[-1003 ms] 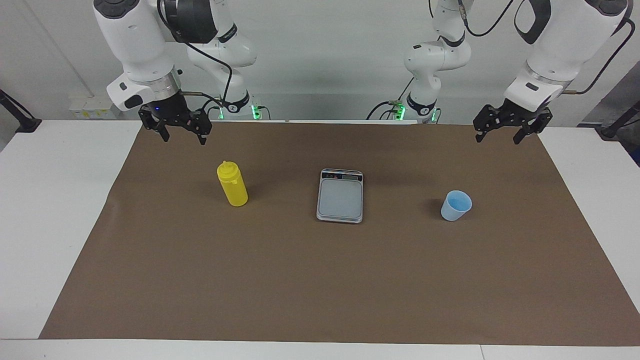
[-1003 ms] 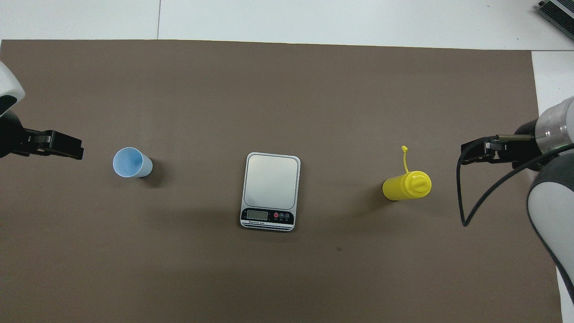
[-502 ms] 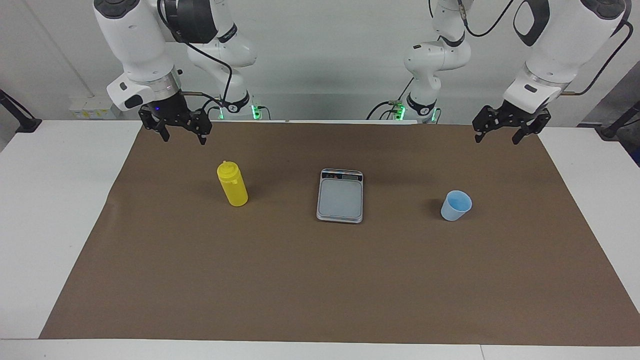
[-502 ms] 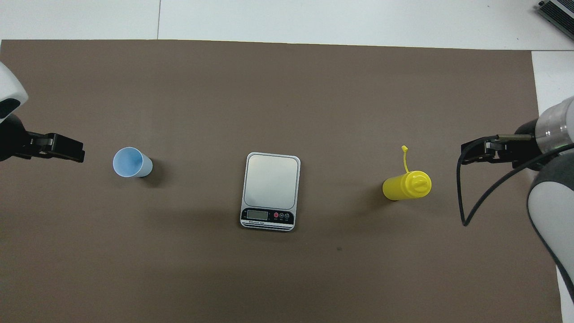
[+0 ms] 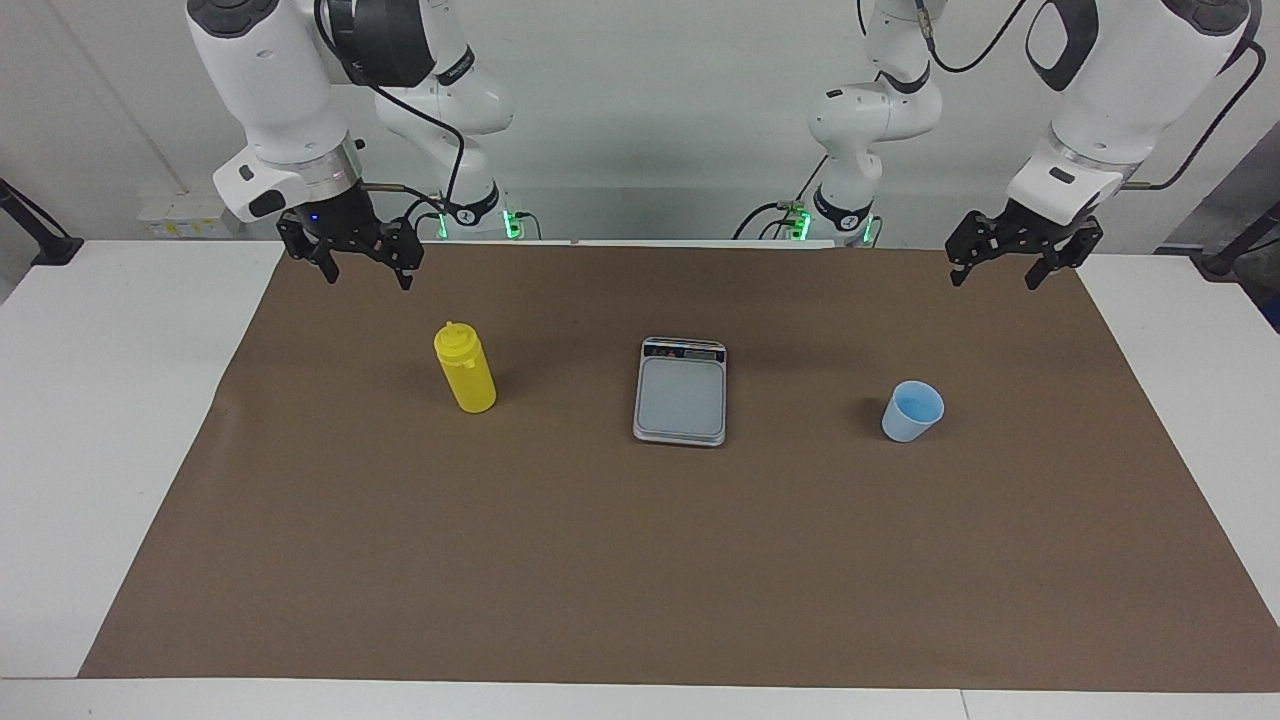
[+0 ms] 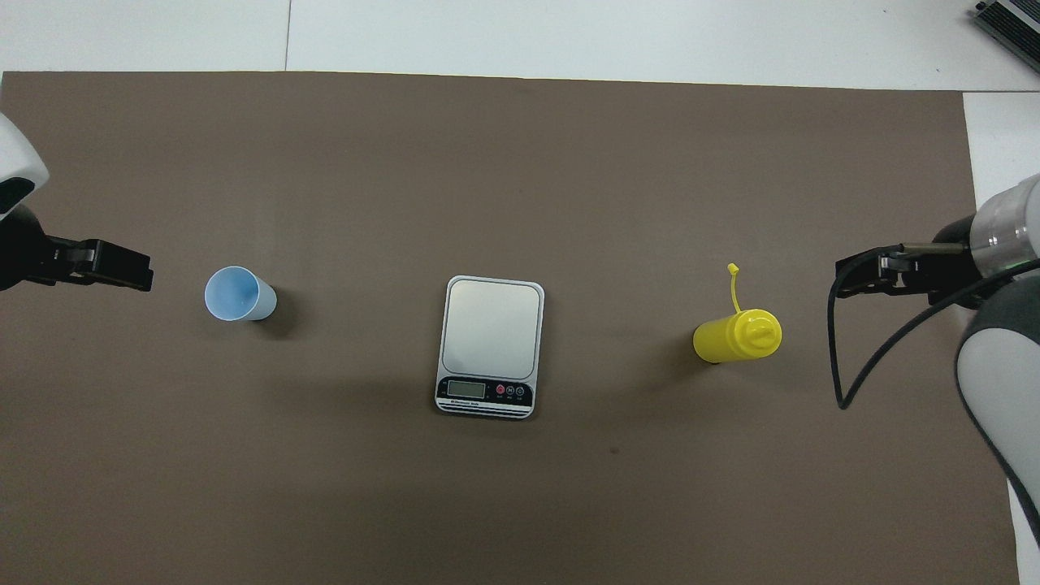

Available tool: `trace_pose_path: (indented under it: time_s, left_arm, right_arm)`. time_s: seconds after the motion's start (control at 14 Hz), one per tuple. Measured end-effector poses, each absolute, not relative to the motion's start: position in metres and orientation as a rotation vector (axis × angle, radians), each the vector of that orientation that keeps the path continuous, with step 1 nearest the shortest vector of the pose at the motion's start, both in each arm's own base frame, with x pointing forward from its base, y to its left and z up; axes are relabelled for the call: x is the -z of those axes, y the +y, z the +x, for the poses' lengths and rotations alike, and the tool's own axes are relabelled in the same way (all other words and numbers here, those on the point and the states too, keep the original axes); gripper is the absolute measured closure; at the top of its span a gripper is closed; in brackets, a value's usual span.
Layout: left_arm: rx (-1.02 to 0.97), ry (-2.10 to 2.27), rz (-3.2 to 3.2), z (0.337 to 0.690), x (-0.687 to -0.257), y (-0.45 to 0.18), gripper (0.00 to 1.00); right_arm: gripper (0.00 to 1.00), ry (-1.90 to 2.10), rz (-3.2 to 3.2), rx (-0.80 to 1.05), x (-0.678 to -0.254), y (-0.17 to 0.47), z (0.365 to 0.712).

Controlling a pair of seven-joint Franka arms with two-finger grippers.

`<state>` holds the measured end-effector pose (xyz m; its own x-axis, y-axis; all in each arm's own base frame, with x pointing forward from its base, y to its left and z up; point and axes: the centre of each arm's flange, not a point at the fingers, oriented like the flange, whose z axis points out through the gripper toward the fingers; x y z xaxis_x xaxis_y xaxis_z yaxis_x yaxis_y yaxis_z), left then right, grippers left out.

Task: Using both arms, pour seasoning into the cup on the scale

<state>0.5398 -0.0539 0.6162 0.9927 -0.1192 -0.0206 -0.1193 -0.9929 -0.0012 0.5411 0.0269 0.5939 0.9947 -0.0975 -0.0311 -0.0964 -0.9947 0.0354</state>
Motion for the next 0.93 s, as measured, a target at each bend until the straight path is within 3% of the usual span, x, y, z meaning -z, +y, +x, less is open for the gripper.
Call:
trace_pose_path:
  time_s: [0.93]
  left_arm:
    - [-0.03, 0.187, -3.133, 0.5399, -0.612, -0.0544, 0.0]
  right_arm:
    - [0.0, -0.151, 3.104, 0.051, -0.5939, 0.0268, 0.5411]
